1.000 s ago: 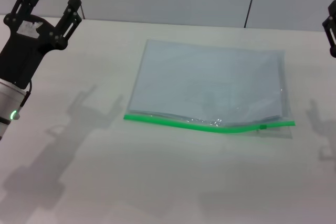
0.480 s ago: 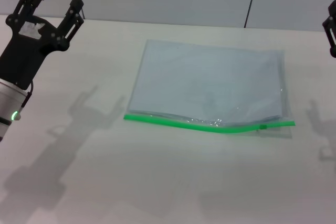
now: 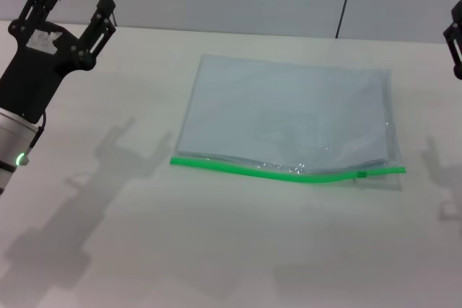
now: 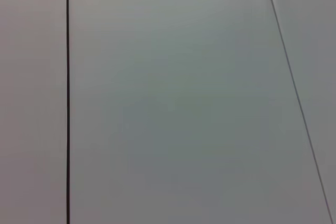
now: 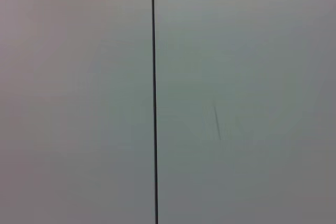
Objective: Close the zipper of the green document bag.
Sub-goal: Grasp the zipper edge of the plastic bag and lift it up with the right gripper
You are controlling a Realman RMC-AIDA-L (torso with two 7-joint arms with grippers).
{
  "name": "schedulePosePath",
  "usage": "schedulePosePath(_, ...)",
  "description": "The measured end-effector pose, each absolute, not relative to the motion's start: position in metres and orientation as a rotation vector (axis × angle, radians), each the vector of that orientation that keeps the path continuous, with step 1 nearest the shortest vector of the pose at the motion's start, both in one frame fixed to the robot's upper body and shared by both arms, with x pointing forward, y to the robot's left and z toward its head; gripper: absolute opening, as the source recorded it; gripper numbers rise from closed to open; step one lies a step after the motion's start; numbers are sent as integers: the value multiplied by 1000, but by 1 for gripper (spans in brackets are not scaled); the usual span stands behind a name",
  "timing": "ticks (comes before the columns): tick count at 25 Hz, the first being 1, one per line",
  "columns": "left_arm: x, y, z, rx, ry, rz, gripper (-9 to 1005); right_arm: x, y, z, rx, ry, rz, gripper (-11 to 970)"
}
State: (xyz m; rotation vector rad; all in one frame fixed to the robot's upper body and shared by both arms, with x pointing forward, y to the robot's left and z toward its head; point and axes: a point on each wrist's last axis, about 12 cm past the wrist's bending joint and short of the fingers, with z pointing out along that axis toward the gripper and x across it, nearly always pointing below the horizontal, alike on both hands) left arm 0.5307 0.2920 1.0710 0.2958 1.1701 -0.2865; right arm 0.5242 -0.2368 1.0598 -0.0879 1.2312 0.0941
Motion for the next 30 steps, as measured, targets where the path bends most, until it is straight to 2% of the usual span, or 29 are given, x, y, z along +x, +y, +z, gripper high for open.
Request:
schedulePosePath(18, 531, 293, 1071, 296, 1171, -285, 686, 523, -240, 1058, -90, 1236, 73, 775)
schedulePosePath(30, 531, 293, 1072, 296, 1168, -283, 678, 523, -239, 1056, -255, 1234, -146, 771)
